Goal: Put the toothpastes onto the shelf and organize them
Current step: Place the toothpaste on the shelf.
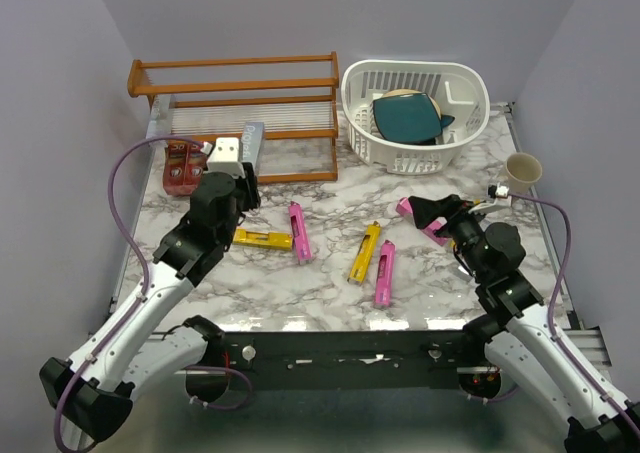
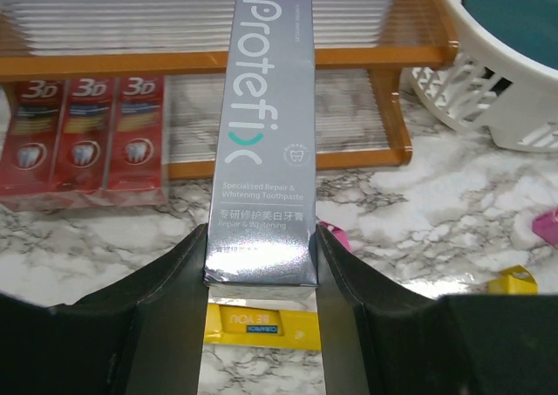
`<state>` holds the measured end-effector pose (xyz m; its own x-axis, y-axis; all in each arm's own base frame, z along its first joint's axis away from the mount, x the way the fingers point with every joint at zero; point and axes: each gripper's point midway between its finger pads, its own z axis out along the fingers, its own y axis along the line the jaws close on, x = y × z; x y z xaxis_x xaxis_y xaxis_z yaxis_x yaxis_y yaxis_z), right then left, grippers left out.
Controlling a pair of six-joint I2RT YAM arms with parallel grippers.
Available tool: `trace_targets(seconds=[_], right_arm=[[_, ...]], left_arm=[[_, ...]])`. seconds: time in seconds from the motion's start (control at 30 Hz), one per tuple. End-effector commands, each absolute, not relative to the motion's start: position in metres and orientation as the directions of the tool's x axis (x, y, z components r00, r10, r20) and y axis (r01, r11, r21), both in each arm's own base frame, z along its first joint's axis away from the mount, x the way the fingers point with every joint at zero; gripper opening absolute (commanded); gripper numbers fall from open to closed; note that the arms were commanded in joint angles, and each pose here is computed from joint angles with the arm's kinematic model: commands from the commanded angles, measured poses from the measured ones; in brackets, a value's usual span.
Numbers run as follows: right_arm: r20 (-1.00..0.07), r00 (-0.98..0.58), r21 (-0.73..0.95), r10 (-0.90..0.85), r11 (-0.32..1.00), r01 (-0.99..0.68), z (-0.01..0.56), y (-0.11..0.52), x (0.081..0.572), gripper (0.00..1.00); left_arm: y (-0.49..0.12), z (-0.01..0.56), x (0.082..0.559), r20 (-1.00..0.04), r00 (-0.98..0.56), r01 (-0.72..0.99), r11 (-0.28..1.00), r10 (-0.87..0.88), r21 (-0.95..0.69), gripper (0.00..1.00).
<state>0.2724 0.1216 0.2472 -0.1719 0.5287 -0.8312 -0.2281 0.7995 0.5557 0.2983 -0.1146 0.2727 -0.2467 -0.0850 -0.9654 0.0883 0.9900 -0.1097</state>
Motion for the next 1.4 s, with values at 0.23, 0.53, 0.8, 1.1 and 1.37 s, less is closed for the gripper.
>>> trace_targets(seconds=[0.23, 0.53, 0.8, 1.1, 1.37], right_arm=[[-0.88, -0.044, 0.465, 0.472, 0.842, -0.274, 0.248, 0.108, 0.263, 1.0], [-0.88, -0.05, 0.467, 0.473, 0.839, -0.278, 0.242, 0.109, 0.263, 1.0], [-0.881, -0.066, 0.467, 0.469, 0.835, -0.292, 0.236, 0.114, 0.263, 1.0], [-0.884, -0.08, 0.462, 0.461, 0.833, -0.304, 0.233, 0.117, 0.264, 1.0], [-0.886, -0.093, 0.46, 0.454, 0.835, -0.302, 0.226, 0.119, 0.267, 1.0]], left_arm=[[-0.057, 0.302, 0.346, -0.973, -0.229, -0.045, 0.999, -0.029, -0.019, 0.17], [-0.02, 0.293, 0.394, -0.977, -0.212, -0.073, 0.997, -0.033, -0.018, 0.17], [0.009, 0.29, 0.425, -0.992, -0.124, -0.082, 0.996, -0.039, -0.029, 0.17], [0.037, 0.282, 0.454, -0.994, -0.1, -0.087, 0.996, -0.036, -0.028, 0.17], [0.052, 0.276, 0.477, -0.997, -0.077, -0.082, 0.997, -0.004, 0.003, 0.17]])
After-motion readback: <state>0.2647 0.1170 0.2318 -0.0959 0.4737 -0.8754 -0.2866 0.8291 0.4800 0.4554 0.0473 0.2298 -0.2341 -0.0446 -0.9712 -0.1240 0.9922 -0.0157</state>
